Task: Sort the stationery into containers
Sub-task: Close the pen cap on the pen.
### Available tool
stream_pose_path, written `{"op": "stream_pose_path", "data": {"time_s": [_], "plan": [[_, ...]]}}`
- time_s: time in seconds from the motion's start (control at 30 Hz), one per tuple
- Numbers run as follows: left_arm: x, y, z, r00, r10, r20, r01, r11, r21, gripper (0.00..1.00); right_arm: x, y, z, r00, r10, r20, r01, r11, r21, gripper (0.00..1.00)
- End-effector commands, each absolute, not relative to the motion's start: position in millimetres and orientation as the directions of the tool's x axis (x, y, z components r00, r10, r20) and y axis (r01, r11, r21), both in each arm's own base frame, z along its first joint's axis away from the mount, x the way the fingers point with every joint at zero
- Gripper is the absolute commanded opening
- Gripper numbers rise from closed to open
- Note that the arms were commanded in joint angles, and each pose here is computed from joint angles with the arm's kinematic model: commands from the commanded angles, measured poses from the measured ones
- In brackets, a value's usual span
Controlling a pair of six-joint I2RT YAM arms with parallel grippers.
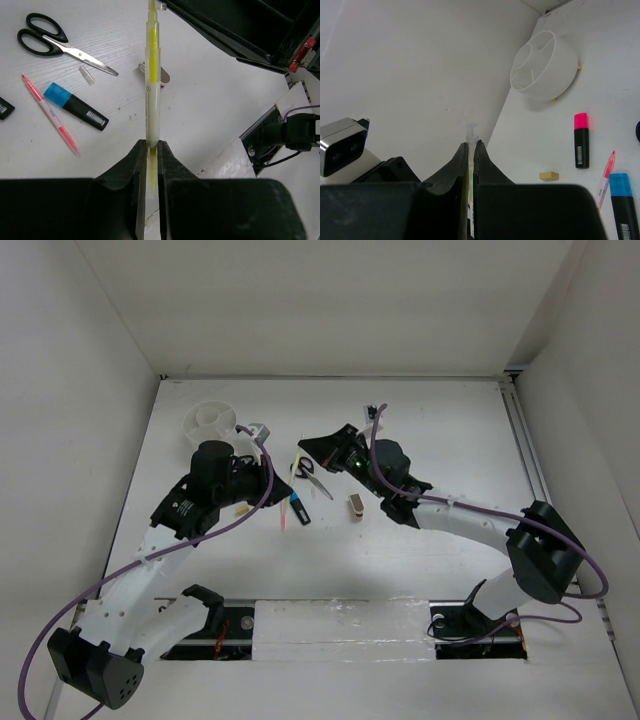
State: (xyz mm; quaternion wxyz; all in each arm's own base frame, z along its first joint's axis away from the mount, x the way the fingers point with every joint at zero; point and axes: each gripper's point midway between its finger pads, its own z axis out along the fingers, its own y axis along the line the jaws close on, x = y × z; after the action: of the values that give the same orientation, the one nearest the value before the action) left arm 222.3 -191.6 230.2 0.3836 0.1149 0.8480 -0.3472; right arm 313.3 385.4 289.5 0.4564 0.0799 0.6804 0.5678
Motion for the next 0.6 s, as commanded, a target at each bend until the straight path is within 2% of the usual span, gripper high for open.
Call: {"op": "stream_pose_path", "data": {"time_s": [0.0, 0.57], "plan": [[234.3, -191.4, 245.0, -0.632, -0.107, -0.767, 0.468, 0.737, -0.488, 0.00, 294.4, 400.9, 280.8, -0.606, 0.574, -0.550, -0.442, 0.333, 0.833, 0.00], [236.0, -193.7, 244.3, -0.641, -0.101, -0.761, 0.469, 0.733, -0.493, 0.00, 286.5, 409.6, 277.9, -0.581, 0.528, -0.620, -0.502, 0.367, 0.783, 0.00]]}}
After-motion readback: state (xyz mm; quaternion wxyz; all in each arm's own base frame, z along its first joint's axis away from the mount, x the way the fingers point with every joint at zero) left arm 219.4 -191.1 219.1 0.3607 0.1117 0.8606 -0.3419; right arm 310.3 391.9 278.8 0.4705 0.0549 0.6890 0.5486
